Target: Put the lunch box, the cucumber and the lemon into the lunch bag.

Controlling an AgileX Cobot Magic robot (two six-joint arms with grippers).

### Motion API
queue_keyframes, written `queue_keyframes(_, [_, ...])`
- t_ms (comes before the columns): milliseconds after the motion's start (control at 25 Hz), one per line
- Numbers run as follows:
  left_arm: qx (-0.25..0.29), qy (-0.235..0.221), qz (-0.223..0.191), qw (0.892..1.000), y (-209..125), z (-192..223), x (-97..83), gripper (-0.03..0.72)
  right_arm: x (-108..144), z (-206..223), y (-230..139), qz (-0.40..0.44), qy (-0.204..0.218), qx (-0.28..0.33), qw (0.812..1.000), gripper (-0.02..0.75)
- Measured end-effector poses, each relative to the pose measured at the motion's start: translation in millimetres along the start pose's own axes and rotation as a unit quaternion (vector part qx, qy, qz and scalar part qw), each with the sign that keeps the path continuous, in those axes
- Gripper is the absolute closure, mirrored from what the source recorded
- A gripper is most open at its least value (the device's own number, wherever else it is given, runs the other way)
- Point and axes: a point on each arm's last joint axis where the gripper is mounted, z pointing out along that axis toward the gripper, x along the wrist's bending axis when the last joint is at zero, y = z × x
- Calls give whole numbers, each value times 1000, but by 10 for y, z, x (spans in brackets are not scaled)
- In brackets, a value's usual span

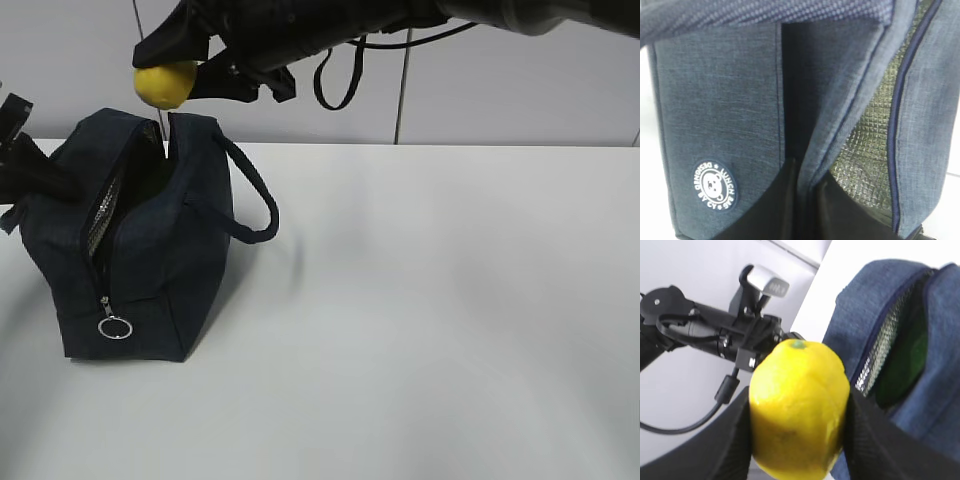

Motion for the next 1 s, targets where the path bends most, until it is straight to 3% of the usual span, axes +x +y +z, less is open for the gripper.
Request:
queue_keyframes(400, [2, -3, 1, 1000, -3, 18, -22, 659, -426, 405, -133, 56, -3, 5, 998, 365])
queue_keyframes(1000, [2, -4, 1, 1000, -3, 23, -27, 659, -456, 588, -225, 53, -17, 3, 998, 331])
